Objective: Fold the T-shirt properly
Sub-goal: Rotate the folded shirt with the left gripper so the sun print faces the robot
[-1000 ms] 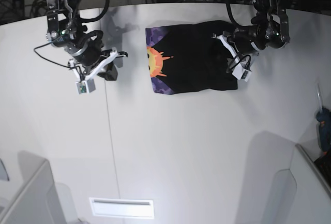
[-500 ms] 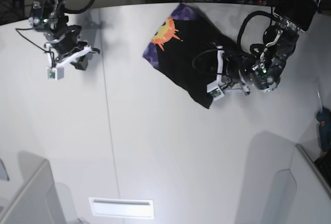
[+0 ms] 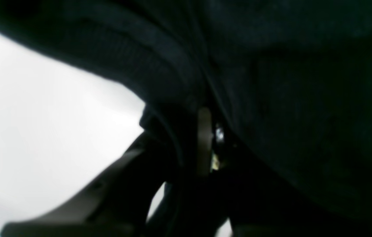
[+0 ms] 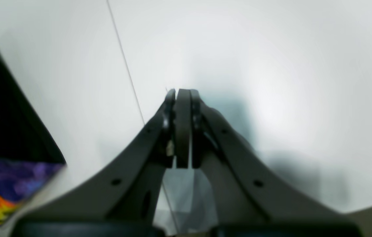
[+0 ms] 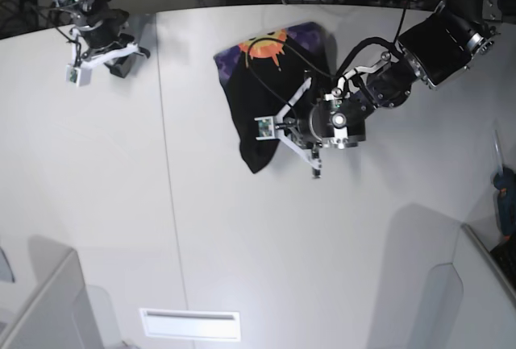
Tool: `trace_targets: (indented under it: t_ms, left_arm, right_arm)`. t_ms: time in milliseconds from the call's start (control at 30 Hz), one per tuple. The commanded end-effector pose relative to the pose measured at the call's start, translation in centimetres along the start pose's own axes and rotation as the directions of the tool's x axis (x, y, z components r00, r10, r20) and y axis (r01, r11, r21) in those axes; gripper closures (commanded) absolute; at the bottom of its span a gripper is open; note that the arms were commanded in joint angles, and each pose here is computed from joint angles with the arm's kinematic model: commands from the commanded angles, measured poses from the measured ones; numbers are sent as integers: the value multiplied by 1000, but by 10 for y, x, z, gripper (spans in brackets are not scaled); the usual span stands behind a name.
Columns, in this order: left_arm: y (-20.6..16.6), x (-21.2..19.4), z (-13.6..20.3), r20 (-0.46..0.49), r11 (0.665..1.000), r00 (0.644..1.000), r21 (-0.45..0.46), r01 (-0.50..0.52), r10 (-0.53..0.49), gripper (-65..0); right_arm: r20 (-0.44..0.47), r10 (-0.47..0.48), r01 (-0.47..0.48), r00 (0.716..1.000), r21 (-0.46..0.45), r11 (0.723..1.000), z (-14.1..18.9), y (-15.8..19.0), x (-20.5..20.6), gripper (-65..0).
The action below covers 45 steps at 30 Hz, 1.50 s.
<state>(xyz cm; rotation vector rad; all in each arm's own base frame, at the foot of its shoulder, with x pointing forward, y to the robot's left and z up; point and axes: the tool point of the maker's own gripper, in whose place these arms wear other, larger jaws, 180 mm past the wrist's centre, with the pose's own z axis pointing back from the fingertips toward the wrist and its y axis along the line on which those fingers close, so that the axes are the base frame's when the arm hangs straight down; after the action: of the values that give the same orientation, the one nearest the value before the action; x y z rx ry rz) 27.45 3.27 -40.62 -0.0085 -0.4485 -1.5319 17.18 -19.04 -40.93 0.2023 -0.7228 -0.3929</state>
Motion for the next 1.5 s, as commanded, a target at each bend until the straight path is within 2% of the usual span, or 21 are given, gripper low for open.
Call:
trace_targets:
  t_ms: [0,100,233,1067,1167,1267,1367,1467]
  left_arm:
    - [5,6,3,13,998,999,20,52,-53,0]
    - [0,24,-2,24,989,989,25,149,-149,0]
    - [-7,30,-6,17,979,979,29,204,-204,0]
    - [5,37,-3,10,974,976,68,214,-216,-8]
    - [13,38,0,9,973,976,84,217,-219,-222]
    - [24,46,4,22,969,974,108,222,-225,-385]
    - [36,52,9,26,966,975,137,217,-223,-454]
    - [51,60,17,55,968,980,174,180,-192,-457]
  right_arm:
    - [35,5,-5,999,13,1000,4,3,8,0]
    - [22,-4,4,1000,4,1000,6,0,1,0]
    - [9,-13,13,1000,-2,1000,8,0,-6,0]
    - [-1,-12,12,1000,1,1000,9,1,-10,0]
    - [-1,-12,12,1000,1,1000,9,1,-10,0]
    - [-1,-12,12,1000,1,1000,9,1,-10,0]
    - [-1,-12,12,1000,1,1000,9,1,-10,0]
    - [-4,-12,12,1000,2,1000,9,1,-11,0]
